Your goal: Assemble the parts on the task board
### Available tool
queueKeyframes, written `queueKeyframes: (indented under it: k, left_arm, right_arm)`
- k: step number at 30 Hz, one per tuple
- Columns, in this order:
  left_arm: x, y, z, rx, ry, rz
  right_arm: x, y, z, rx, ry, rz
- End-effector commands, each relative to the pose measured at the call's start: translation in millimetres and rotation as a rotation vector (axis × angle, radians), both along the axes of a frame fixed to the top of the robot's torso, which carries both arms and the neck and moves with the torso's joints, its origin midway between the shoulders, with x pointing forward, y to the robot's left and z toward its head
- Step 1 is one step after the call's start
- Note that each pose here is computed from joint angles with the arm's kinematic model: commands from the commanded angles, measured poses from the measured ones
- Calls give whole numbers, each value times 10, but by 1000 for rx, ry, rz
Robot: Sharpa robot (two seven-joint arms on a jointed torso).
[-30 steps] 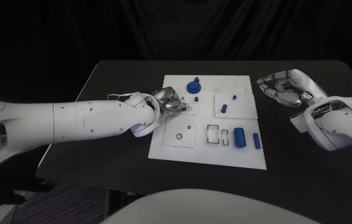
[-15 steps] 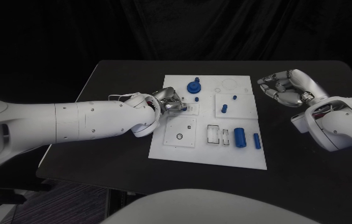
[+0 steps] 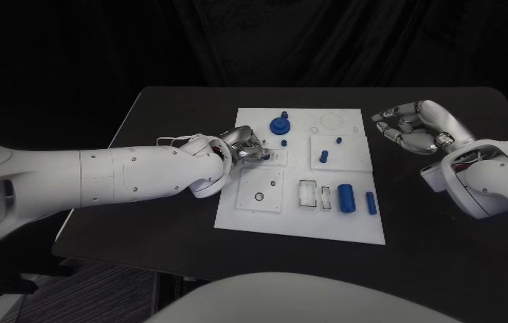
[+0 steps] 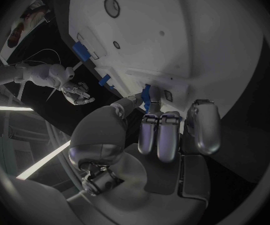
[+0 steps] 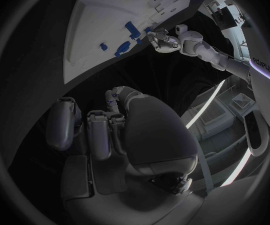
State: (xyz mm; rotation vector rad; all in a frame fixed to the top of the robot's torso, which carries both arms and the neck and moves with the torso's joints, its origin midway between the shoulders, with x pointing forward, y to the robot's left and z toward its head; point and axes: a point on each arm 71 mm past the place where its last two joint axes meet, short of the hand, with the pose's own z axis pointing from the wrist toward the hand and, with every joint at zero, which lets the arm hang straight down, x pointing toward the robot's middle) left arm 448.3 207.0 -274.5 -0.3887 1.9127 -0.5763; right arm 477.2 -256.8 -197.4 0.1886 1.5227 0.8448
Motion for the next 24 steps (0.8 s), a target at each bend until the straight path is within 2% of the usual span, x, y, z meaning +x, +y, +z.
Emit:
queueKeyframes:
  k: [1, 10, 24]
  left_arm:
    - [-80, -17, -148, 40, 101, -26]
    - [-89, 0, -180, 63, 138, -27]
    - [-85, 20, -192, 71, 147, -22]
  right_arm:
    - [-5, -8, -9, 0, 5, -13]
    - [-3, -7, -11, -1, 7, -12]
    - [-1, 0, -18, -2, 10, -9]
